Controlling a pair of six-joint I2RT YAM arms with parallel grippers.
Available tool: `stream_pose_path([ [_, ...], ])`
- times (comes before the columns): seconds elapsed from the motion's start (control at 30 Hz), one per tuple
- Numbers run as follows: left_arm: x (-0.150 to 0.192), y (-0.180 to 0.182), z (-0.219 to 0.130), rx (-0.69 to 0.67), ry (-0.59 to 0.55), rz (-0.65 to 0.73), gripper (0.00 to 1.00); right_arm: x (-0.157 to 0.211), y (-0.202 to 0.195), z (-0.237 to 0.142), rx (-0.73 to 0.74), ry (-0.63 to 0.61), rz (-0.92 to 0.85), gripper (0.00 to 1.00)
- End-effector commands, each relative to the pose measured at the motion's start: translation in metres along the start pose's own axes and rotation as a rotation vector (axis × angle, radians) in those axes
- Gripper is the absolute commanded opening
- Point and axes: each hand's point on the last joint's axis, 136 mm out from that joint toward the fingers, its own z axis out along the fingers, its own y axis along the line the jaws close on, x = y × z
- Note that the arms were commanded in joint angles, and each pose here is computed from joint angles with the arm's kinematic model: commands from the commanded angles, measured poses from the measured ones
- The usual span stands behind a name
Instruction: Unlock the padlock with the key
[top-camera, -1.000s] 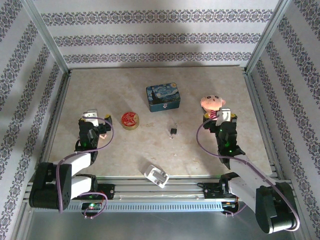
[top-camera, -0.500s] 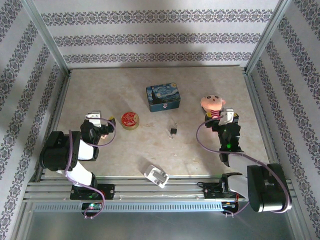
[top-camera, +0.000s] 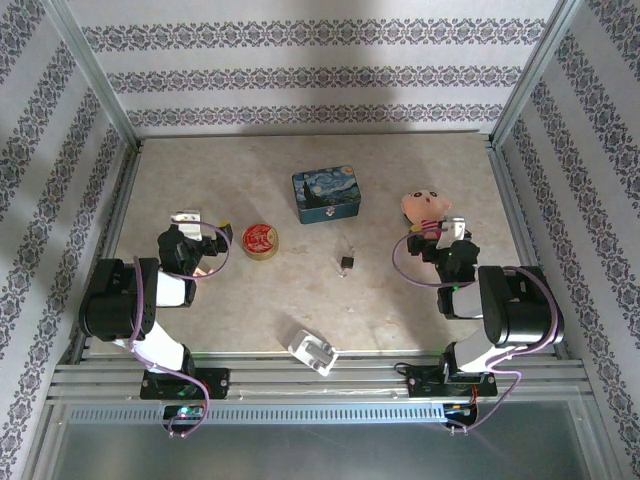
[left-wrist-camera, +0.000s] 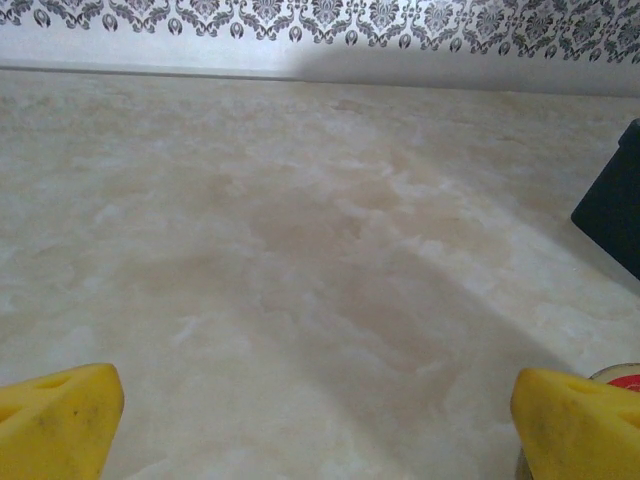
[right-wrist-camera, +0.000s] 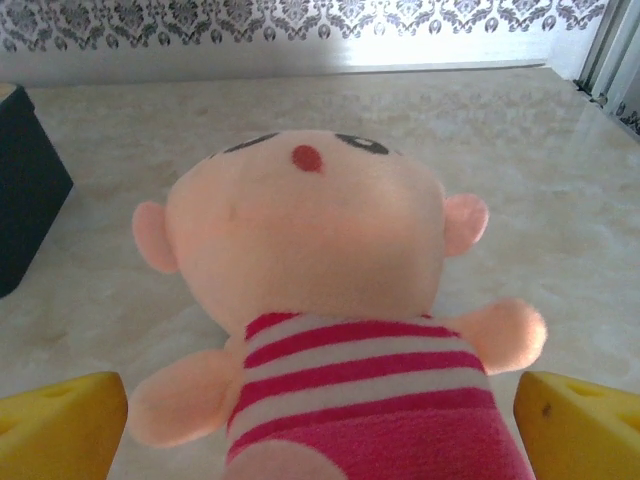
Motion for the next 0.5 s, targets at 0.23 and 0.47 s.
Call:
stream_pose_path([
  [0.23,0.0,-0.007,-0.001,0.044,0.005,0.024,0.99,-0.027,0.025,0.014,-0.203,-0.034,0.013,0.98],
  [0.47,-0.001,-0.009,-0.001,0.057,0.004,0.029,0.99,-0.025,-0.004,0.018,0.026,-0.023,0.039,0.98],
])
